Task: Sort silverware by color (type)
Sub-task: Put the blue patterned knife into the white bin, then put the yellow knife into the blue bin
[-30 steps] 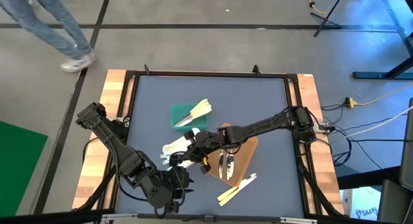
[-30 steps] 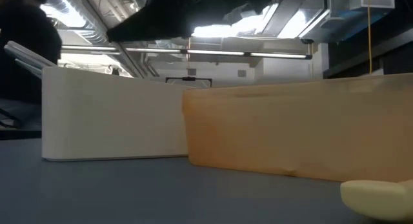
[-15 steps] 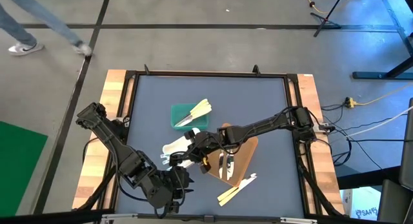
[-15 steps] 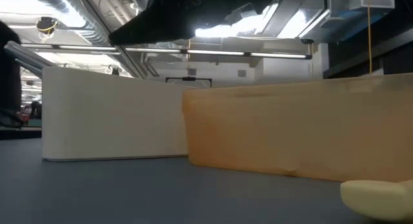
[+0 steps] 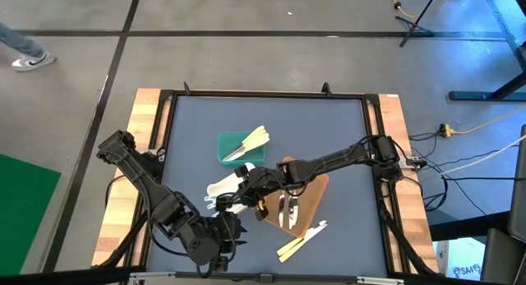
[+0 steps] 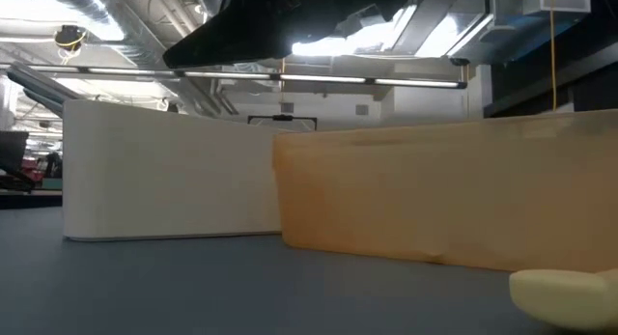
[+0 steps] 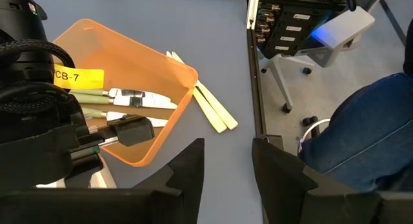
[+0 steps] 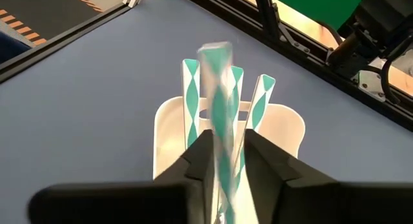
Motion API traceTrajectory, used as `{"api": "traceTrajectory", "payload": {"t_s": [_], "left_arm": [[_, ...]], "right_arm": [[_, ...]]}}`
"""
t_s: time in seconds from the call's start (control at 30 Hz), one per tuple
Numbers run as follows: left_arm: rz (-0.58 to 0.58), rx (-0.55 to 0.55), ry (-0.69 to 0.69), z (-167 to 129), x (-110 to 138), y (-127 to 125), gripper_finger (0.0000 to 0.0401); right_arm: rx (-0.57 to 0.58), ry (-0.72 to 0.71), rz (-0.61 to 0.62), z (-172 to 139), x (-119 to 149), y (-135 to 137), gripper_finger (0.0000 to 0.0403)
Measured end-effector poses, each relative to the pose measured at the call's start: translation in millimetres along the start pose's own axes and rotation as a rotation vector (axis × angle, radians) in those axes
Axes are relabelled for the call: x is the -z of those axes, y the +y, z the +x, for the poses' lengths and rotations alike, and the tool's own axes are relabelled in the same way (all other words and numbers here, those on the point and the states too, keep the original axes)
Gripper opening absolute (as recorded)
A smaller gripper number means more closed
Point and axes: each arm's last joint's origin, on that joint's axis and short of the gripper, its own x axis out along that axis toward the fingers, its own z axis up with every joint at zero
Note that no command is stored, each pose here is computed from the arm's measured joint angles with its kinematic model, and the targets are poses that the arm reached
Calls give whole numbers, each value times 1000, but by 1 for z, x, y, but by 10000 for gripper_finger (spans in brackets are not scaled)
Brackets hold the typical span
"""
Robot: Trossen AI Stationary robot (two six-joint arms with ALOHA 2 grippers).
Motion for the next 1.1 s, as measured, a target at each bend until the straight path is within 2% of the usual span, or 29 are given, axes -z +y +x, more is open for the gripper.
{"api": "traceTrajectory", "payload": {"t_s": [0.23,0.47,0.6,0.7,1.1], "left_arm": [[0,0,0,0,0,0,124],[0,0,0,0,0,0,124],[-1,0,0,0,0,0,124],[-3,2,-3,0,0,0,124],[-12,10,-19,0,-2,-1,124]], "right_arm": [[0,0,1,0,0,0,108],[4,2,1,0,0,0,110],[68,53,4,-7,-2,-2,110],[100,94,5,-21,-8,-4,111],[58,196,33,-94,-34,-5,111]]}}
